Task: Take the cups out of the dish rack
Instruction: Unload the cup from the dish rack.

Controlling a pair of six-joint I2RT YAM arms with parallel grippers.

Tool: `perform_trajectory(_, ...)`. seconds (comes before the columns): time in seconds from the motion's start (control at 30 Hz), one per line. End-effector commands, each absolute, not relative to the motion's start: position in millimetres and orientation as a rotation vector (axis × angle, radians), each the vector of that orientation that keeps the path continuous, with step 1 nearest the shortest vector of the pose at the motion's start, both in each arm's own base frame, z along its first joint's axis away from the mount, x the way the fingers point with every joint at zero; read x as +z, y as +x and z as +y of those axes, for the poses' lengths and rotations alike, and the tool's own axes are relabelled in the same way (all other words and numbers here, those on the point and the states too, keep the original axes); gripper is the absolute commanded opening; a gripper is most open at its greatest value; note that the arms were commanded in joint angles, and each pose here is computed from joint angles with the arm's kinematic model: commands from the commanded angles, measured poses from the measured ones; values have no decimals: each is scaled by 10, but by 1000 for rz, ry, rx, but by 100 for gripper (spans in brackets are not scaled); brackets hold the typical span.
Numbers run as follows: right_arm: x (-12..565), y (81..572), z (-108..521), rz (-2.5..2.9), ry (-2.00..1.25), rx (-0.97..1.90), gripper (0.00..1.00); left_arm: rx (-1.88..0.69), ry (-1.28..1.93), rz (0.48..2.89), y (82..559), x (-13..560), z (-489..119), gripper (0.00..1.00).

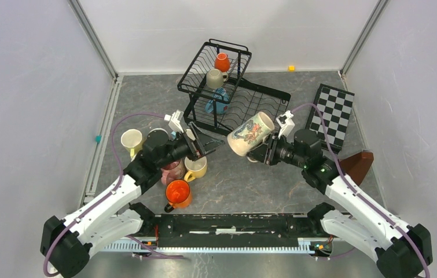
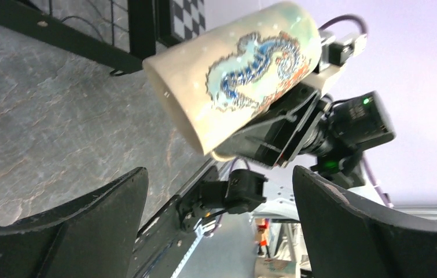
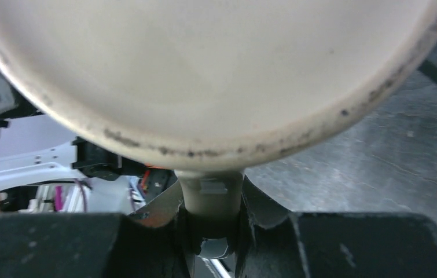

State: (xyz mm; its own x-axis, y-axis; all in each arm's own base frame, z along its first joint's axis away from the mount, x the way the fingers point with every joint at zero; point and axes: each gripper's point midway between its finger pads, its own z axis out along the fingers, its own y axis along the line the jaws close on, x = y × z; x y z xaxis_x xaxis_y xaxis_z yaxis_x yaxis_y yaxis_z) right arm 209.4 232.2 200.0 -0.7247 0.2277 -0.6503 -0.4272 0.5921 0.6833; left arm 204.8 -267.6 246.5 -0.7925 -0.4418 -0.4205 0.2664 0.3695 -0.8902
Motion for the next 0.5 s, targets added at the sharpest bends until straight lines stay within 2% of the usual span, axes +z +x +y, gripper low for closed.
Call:
perform_trajectory(0.0, 2914, 2051, 2564, 1713, -190, 1408, 0, -1667, -169, 1882, 2045, 2836, -2722, 100)
perform_trajectory(0.47, 3285, 1872, 2853, 1493, -118, 1632, 0, -1972, -269, 1677, 2074, 3325, -2773, 99)
